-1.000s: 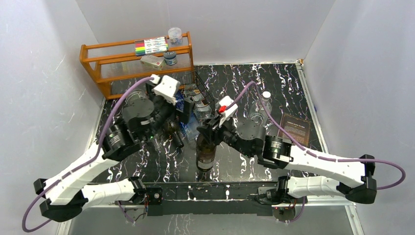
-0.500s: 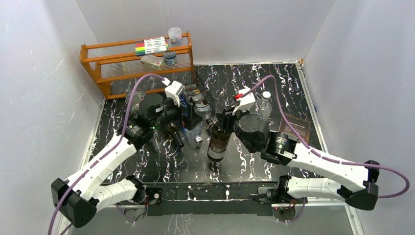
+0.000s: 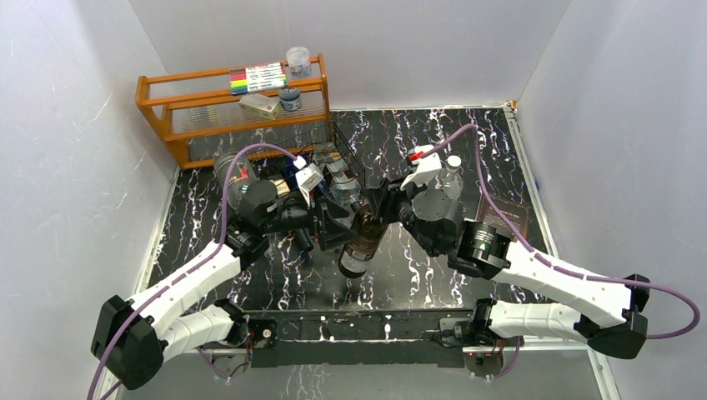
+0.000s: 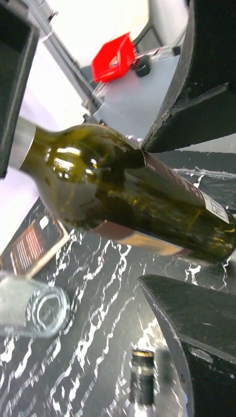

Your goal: Put the wine bottle on the wine rack

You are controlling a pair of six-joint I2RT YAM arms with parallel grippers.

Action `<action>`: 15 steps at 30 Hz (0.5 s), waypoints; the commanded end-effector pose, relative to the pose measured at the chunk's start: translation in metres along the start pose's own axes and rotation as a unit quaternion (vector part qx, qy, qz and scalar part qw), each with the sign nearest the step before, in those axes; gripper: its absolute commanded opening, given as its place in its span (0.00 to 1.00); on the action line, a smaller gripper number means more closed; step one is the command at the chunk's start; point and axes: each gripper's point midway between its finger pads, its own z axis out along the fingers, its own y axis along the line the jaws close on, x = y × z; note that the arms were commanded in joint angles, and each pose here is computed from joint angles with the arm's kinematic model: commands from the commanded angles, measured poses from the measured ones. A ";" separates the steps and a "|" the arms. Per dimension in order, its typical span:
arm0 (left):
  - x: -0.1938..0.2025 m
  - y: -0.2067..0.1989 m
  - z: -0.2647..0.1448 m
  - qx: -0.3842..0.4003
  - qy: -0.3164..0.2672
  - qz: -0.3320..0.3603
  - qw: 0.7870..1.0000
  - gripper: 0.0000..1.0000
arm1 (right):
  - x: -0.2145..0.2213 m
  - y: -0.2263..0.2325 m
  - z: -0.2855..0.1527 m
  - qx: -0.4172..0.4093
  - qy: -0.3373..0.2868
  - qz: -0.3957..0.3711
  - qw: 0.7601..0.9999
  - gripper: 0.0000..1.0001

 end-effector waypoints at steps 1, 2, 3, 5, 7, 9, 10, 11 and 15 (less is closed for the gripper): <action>0.004 -0.020 0.006 0.077 0.006 0.033 0.996 0.91 | -0.083 0.040 -0.021 -0.086 -0.096 0.122 0.984 0.00; 0.009 -0.021 0.009 0.084 0.014 0.027 0.996 0.91 | -0.085 0.042 -0.021 -0.090 -0.097 0.125 0.983 0.00; 0.014 -0.022 0.011 0.089 0.021 0.023 0.996 0.91 | -0.086 0.043 -0.022 -0.094 -0.098 0.126 0.983 0.00; 0.022 -0.025 0.014 0.099 0.029 0.021 0.994 0.91 | -0.087 0.046 -0.023 -0.101 -0.097 0.129 0.982 0.00; 0.028 -0.028 0.017 0.105 0.031 0.025 0.994 0.93 | -0.088 0.049 -0.024 -0.107 -0.096 0.131 0.981 0.00; 0.033 -0.029 0.020 0.108 0.034 0.029 0.993 0.94 | -0.089 0.050 -0.024 -0.112 -0.096 0.135 0.980 0.00; 0.035 -0.031 0.022 0.110 0.035 0.033 0.993 0.94 | -0.090 0.051 -0.025 -0.115 -0.096 0.137 0.979 0.00; 0.038 -0.032 0.023 0.112 0.038 0.036 0.992 0.95 | -0.090 0.052 -0.026 -0.118 -0.097 0.139 0.978 0.00; 0.039 -0.029 0.027 0.104 0.032 0.046 0.993 0.91 | -0.089 0.051 -0.028 -0.121 -0.096 0.150 0.977 0.00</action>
